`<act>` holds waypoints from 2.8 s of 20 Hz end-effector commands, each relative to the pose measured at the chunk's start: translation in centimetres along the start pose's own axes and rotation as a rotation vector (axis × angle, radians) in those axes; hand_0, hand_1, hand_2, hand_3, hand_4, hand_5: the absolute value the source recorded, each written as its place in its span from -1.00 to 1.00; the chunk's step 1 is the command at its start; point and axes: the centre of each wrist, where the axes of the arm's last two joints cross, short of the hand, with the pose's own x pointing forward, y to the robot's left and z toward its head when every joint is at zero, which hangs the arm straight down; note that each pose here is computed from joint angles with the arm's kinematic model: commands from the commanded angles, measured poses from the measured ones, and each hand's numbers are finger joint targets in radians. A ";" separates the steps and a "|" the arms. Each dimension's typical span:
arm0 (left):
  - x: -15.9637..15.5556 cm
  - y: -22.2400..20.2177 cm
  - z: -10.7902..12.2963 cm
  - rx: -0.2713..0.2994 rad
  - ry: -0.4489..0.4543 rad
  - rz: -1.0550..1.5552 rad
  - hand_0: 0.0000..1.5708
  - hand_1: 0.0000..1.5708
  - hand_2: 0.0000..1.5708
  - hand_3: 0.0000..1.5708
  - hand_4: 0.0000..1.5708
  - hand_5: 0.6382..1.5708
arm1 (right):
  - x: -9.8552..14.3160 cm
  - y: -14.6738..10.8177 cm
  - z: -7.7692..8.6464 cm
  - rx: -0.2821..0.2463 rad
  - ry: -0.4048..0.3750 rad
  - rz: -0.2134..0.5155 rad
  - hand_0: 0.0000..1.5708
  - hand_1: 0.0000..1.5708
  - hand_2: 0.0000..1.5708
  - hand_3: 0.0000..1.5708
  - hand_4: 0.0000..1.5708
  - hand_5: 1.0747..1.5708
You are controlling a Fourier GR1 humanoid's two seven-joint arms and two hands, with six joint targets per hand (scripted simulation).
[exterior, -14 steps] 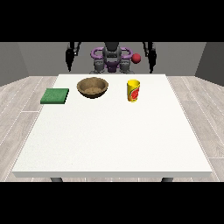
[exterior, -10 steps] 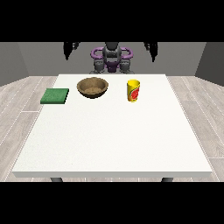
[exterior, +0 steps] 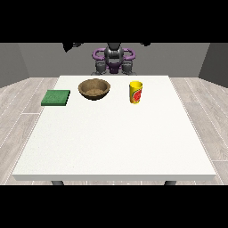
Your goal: Pick the cup and pour the ball into the bowl, then pick the bowl and place it on the pad
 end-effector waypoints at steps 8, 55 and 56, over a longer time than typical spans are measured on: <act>2.0 0.9 -3.7 -0.007 -0.196 -0.126 -1.00 -1.00 -1.00 -1.00 -1.00 0.58 | 0.7 1.9 -2.1 0.103 -0.158 -0.038 -1.00 -1.00 -1.00 -1.00 -1.00 0.97; -8.0 6.3 -13.3 0.335 -0.361 -0.678 0.72 0.72 1.00 1.00 0.12 0.85 | 6.0 -10.6 -9.9 0.175 -0.399 -0.013 -1.00 -1.00 -1.00 -1.00 -1.00 0.94; -6.3 6.9 -14.3 0.317 -0.379 -0.696 0.72 0.72 1.00 1.00 0.15 0.86 | 4.5 -12.6 -9.4 0.127 -0.384 -0.026 -1.00 -1.00 -1.00 -1.00 -1.00 0.94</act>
